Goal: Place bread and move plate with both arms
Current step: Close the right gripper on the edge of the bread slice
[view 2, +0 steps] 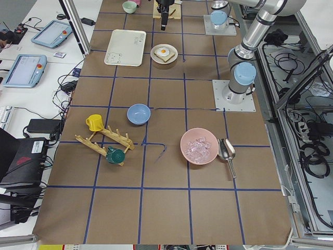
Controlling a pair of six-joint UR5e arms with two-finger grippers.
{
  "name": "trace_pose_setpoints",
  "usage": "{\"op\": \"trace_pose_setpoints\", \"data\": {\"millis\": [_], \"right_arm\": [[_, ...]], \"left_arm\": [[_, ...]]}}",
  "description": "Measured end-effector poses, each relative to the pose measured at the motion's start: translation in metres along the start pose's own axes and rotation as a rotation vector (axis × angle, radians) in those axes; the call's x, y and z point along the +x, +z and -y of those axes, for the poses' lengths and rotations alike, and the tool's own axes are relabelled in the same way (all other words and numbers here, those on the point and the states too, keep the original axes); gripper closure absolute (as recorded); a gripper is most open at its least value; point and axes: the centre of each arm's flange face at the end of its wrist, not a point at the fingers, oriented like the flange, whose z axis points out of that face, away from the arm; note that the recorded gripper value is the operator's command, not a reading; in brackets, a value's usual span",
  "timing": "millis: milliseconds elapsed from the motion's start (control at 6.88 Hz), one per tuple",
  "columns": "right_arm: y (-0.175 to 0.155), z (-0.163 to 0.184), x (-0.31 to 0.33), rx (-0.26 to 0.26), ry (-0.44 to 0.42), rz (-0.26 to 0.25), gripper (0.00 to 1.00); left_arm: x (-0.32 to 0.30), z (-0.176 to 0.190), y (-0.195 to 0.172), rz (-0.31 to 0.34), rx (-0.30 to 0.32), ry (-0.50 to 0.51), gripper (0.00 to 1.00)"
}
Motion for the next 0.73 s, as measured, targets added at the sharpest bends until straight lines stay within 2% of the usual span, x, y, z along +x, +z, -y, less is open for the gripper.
{"op": "trace_pose_setpoints", "data": {"millis": [436, 582, 727], "right_arm": [[-0.0008, -0.0006, 0.0048, -0.005, 0.005, 0.001, 0.65], [0.0005, -0.0004, 0.0047, -0.008, 0.004, 0.002, 0.68], [0.0018, -0.0001, 0.0045, -0.011, 0.003, 0.003, 0.88]], "left_arm": [[-0.0002, -0.0001, -0.0006, 0.002, 0.001, 0.001, 0.0], [-0.0002, 0.0, -0.0008, 0.002, 0.001, 0.001, 0.0], [-0.0003, -0.0001, -0.0009, 0.002, 0.001, 0.001, 0.0]]}}
